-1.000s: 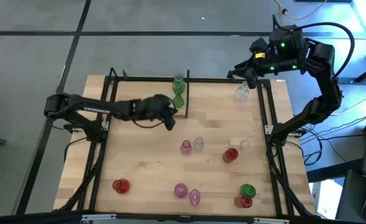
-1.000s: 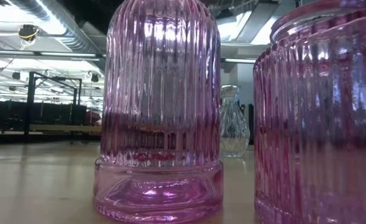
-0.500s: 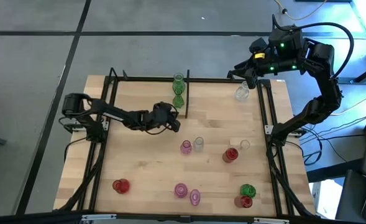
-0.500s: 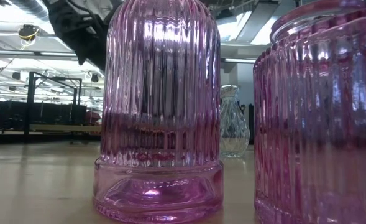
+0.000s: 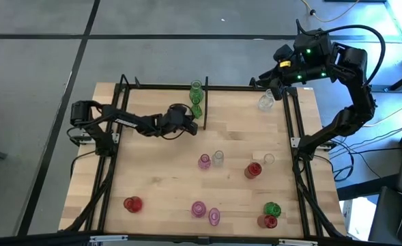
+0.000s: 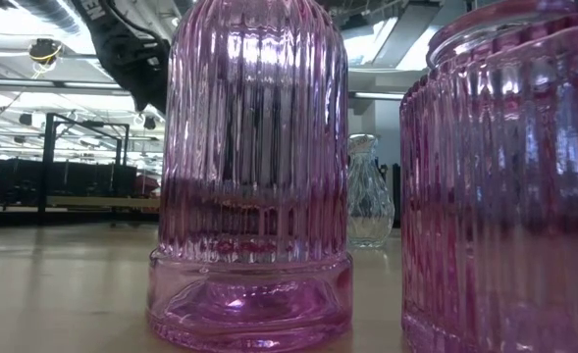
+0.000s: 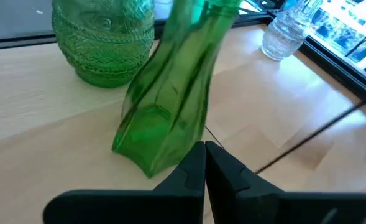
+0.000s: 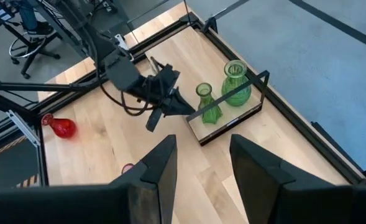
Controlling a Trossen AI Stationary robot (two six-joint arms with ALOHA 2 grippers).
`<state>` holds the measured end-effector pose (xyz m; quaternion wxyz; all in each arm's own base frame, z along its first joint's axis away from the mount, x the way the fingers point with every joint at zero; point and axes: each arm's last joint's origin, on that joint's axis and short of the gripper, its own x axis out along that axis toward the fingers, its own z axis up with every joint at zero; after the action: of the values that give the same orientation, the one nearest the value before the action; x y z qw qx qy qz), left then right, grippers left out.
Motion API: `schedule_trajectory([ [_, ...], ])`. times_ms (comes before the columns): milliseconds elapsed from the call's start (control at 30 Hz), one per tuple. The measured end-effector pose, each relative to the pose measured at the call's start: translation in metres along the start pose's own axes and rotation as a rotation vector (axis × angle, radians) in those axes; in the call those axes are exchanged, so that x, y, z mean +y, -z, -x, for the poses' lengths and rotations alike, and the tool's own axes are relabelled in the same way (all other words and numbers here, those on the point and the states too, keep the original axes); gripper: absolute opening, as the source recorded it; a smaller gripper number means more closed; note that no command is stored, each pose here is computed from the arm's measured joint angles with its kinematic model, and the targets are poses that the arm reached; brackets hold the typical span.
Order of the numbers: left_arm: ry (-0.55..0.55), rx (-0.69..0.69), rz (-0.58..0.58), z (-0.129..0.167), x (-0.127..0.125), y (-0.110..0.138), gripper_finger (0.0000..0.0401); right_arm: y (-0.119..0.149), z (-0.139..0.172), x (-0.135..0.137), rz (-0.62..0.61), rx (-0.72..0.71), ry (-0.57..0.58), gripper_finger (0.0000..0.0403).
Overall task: Sort vases onto shelf
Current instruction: Put the top green vase on the shelf aligned with the other green vase
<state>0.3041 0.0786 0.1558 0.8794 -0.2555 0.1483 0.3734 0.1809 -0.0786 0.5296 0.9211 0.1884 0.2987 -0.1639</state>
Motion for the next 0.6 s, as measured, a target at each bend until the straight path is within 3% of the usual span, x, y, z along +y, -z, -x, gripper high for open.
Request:
schedule_trajectory([
  [167,0.06,0.049,0.012,-0.004,0.005,-0.004,0.0,0.0,0.0,0.0,0.001,0.001,0.001,0.0136],
  [600,0.082,0.057,0.048,-0.012,0.022,-0.017,0.0,0.0,0.0,0.0,-0.002,-0.001,0.009,0.0136],
])
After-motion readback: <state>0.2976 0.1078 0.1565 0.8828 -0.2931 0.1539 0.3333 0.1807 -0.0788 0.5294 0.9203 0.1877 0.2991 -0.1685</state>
